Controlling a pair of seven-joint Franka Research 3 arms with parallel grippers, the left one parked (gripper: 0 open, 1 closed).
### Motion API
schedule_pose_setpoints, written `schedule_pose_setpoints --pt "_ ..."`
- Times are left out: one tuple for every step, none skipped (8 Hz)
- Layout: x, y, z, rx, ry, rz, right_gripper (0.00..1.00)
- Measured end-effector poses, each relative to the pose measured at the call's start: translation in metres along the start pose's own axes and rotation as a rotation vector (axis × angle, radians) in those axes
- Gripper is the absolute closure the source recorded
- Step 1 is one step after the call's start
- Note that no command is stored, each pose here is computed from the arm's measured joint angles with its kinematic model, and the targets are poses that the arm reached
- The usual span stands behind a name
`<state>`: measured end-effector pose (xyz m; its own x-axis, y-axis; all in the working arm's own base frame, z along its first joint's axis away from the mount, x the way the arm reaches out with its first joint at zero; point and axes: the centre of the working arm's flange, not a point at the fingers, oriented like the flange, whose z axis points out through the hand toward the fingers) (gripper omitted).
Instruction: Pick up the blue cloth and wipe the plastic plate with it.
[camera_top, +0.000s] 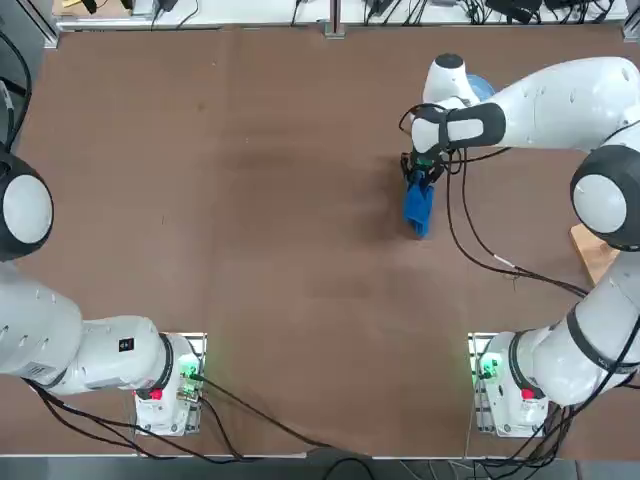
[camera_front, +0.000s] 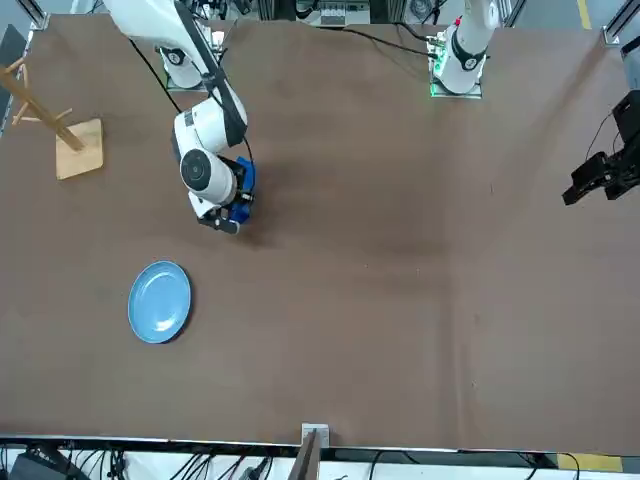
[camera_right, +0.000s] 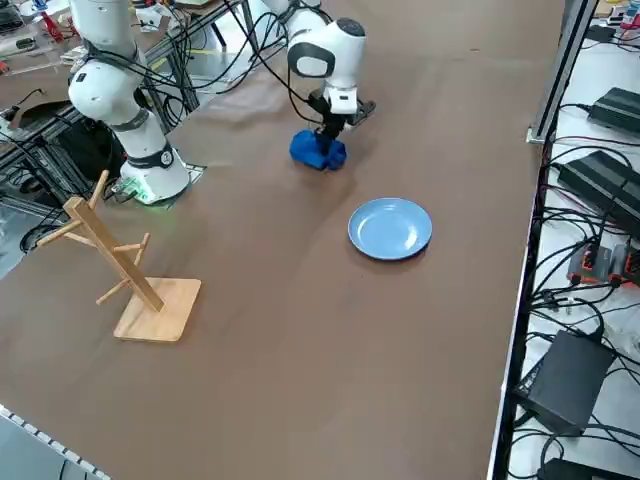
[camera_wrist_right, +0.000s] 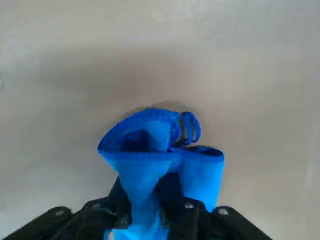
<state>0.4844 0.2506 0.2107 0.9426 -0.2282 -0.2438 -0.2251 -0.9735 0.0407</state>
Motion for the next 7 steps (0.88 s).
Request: schedule_pose_setpoints --pt "0.002 -0.002 -0.004 0.006 0.011 0.008 0.46" --pt "0.005 -0.004 -0.010 0.014 0.021 0.014 0.29" --pt "0.008 -0.005 -0.015 0.021 0.030 0.023 0.11" --pt "0.012 -0.007 -0.021 0.031 0.042 0.032 0.00" --pt "0.018 -0.009 -0.032 0.044 0.062 0.035 0.00" --pt "0.029 -0.009 -0.047 0.048 0.102 0.027 0.00" --pt "0.047 -0.003 -0.069 0.045 0.160 0.013 0.00"
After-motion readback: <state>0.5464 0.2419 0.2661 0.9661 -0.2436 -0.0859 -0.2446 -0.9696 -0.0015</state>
